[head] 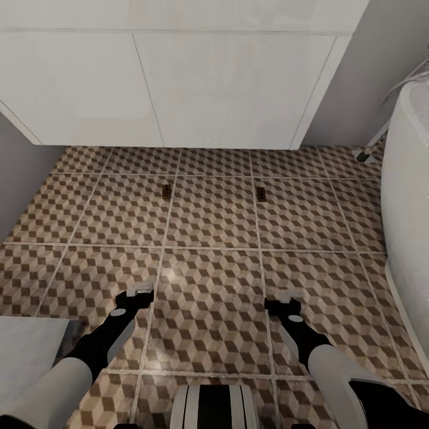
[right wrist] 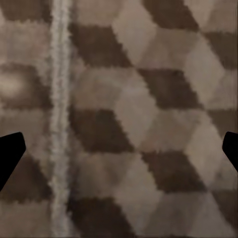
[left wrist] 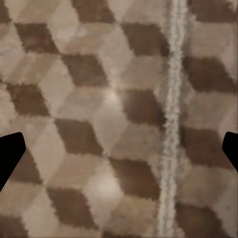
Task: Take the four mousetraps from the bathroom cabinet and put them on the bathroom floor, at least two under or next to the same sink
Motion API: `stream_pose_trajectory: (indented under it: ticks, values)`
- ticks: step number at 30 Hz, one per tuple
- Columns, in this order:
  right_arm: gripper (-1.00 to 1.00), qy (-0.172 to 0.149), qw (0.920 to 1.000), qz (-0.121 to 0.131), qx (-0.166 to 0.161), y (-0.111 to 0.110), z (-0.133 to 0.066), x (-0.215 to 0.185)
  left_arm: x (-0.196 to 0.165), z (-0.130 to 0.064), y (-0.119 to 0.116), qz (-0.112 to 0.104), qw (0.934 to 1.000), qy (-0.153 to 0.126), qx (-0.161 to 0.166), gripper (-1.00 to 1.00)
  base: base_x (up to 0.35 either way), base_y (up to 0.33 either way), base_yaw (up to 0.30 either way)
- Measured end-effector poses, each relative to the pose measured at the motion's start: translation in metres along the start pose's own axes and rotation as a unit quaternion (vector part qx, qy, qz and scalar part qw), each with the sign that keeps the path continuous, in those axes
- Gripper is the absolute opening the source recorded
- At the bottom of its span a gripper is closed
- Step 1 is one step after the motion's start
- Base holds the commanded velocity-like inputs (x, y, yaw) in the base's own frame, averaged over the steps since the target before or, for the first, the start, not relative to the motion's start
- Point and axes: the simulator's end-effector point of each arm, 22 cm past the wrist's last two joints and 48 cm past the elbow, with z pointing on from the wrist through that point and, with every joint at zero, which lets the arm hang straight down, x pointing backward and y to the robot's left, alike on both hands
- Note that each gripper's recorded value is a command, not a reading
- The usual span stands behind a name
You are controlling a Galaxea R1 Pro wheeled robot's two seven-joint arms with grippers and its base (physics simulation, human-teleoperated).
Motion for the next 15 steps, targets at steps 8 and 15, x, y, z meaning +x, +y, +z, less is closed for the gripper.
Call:
stream_pose_trajectory:
  ticks: [8,15]
  values:
    - [1.0,-0.018,0.9998,0.002,0.001,-0.002,-0.009,-0.022,-0.019,-0.009,0.001,-0.002,0.9999,-0.016,0.0,1.0,0.0,0.0,0.0]
    - [1.0,-0.038,0.9992,0.005,0.002,-0.004,-0.018,-0.042,-0.036,-0.018,0.003,-0.004,0.9996,-0.029,0.001,1.0,0.0,0.0,0.0]
